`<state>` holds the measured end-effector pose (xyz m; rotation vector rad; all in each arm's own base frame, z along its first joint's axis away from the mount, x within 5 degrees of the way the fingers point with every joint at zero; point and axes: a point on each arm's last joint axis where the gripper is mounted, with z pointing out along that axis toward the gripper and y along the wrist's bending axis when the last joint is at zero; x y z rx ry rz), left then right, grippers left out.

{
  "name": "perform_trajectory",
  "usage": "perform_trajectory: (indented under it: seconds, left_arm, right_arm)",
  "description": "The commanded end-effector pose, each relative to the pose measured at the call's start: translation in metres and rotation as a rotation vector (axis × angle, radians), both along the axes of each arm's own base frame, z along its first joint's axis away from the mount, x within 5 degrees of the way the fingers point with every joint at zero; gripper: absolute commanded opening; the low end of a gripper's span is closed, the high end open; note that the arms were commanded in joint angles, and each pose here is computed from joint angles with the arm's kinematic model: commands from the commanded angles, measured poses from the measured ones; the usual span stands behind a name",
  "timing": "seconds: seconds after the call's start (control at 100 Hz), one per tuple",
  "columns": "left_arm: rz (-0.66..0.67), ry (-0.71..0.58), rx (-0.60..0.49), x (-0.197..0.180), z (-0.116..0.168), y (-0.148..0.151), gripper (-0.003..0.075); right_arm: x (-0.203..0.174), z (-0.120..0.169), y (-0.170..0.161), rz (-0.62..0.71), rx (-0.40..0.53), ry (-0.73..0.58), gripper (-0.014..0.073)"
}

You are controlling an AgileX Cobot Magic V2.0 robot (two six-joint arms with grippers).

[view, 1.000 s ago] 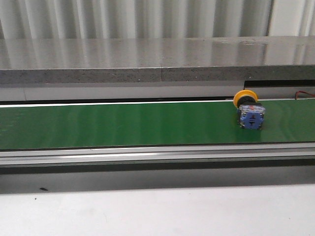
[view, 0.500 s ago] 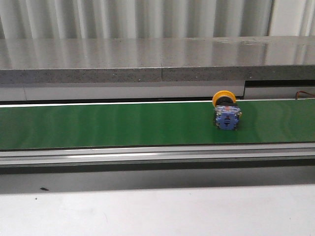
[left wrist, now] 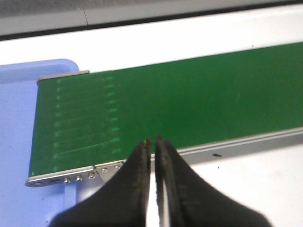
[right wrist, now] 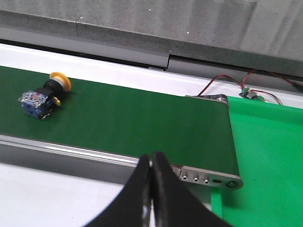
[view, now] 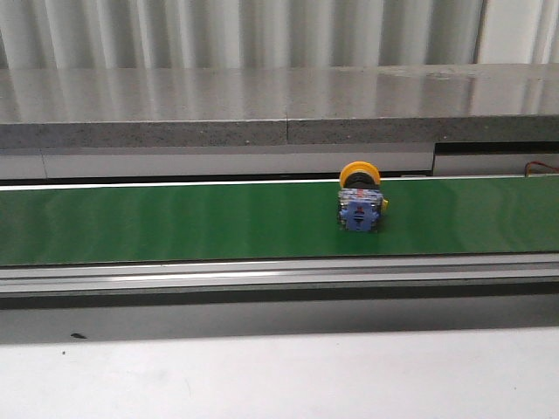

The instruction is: Move button from right to left

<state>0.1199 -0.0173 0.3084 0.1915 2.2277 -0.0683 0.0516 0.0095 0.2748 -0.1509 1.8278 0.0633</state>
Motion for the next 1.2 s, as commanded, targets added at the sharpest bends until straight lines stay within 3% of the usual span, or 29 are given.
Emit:
perform_trajectory:
  seconds: [0.0, 0.09, 0.18, 0.39, 0.73, 1.19]
  left_arm:
    - [-0.018, -0.007, -0.001, 0.015, 0.012, -0.004, 0.0234]
    - [-0.018, 0.02, -0.016, 0.024, 0.011, -0.006, 0.0465]
    - [-0.016, -0.003, -0.019, 0.035, 0.01, -0.008, 0.0566]
    - [-0.008, 0.054, -0.101, 0.048, 0.005, -0.014, 0.0563]
    - [-0.02, 0.271, -0.209, 0.086, 0.021, -0.034, 0.0547]
    - [-0.137, 0.437, -0.228, 0.156, 0.003, -0.121, 0.051]
  right_arm:
    - [0.002, 0.014, -0.001, -0.012, -0.004, -0.093, -0.0068]
    - [0.002, 0.014, -0.001, -0.012, -0.004, -0.093, -0.0068]
    - [0.002, 0.014, -0.001, -0.011, -0.004, -0.092, -0.0068]
    - [0.002, 0.014, -0.001, -0.011, -0.005, -0.088, -0.0068]
    - [0.001, 0.013, -0.001, -0.01, -0.005, -0.086, -0.0068]
    - [0.001, 0.013, -0.001, -0.01, -0.005, -0.086, -0.0068]
